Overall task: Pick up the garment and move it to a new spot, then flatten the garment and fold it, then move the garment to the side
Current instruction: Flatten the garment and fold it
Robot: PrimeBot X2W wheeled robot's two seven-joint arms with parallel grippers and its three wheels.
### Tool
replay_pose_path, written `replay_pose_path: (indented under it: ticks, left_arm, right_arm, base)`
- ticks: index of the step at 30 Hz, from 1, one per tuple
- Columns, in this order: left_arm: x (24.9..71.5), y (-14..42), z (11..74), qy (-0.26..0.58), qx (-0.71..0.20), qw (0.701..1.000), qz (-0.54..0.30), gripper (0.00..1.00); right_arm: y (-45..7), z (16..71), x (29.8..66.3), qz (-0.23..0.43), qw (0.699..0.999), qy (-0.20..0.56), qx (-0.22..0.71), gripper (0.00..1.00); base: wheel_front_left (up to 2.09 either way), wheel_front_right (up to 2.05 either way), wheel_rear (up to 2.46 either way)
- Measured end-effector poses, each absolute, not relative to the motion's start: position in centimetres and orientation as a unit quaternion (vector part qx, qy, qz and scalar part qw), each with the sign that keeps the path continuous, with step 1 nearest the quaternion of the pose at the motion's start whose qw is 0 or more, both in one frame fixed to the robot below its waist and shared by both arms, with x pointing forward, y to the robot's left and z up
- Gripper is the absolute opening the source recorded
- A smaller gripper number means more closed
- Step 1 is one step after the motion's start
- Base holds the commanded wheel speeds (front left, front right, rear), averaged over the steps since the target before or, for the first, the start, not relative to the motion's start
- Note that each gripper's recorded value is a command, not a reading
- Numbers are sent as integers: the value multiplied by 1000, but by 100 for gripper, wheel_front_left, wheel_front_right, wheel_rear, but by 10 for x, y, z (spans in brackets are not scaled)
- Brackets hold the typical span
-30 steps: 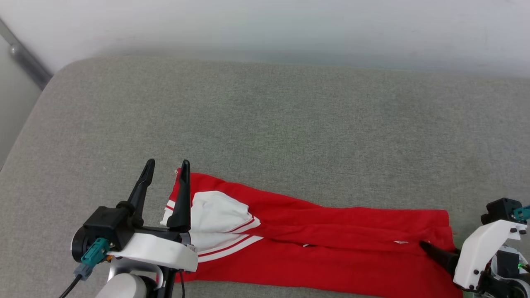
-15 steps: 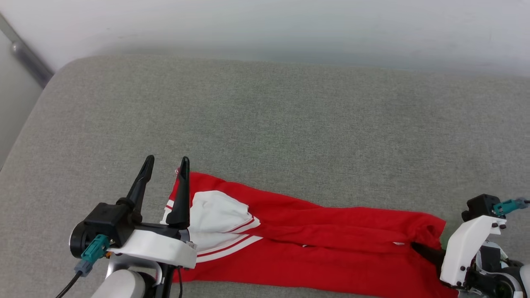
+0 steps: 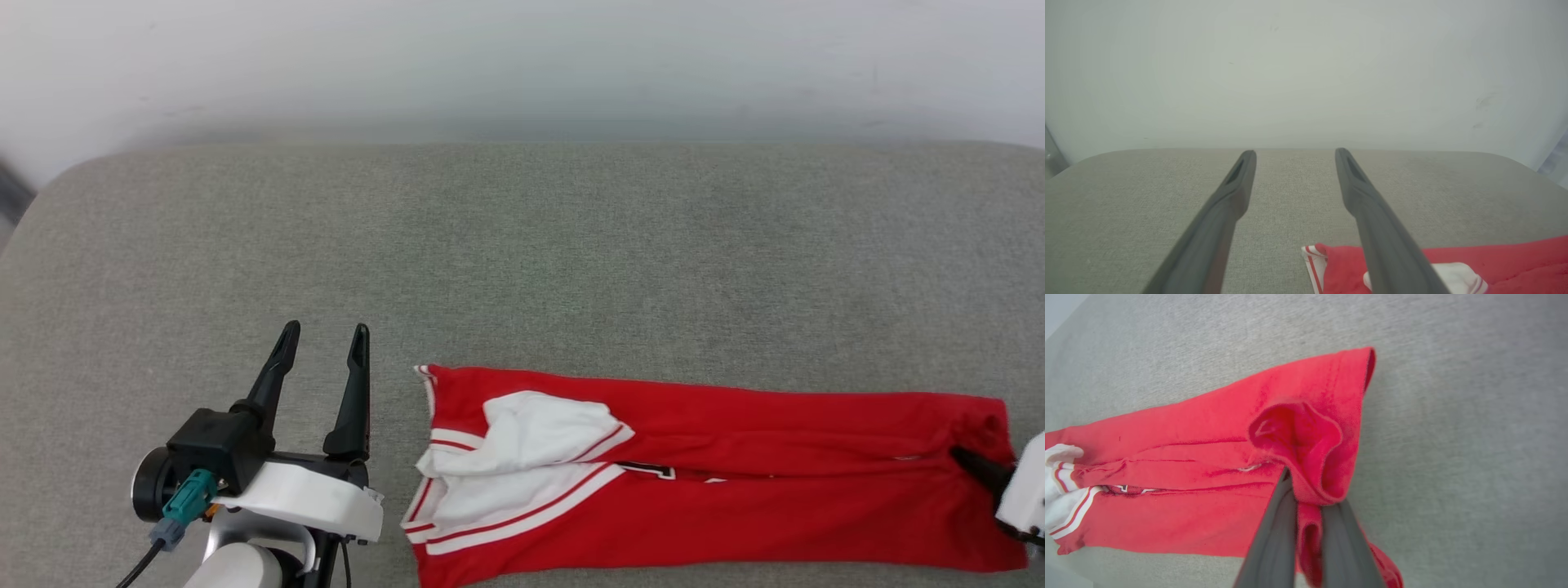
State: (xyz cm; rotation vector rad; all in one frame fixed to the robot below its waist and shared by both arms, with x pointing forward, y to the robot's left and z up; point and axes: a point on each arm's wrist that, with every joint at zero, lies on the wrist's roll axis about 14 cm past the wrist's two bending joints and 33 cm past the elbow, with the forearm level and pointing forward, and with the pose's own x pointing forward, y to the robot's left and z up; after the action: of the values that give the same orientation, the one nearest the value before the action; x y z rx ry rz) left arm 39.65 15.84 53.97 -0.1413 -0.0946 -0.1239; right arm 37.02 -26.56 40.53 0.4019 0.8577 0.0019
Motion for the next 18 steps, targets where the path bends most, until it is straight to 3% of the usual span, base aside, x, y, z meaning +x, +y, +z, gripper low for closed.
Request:
replay_pose_path:
  ticks: [4, 8, 18]
  left_arm:
    - [399, 152, 538, -44, -71, 994, -70, 100]
    - [401, 147, 537, -42, -73, 993, -77, 100]
    - [399, 147, 535, -36, -72, 994, -77, 100]
  right_arm:
    - [-296, 410, 361, -46, 890, 403, 210, 0]
    - [-282, 403, 350, -42, 862, 422, 280, 0]
    - [-184, 426, 354, 106, 767, 426, 468, 0]
  base:
    - [0, 0, 0]
    - [0, 0, 0]
    - [0, 0, 0]
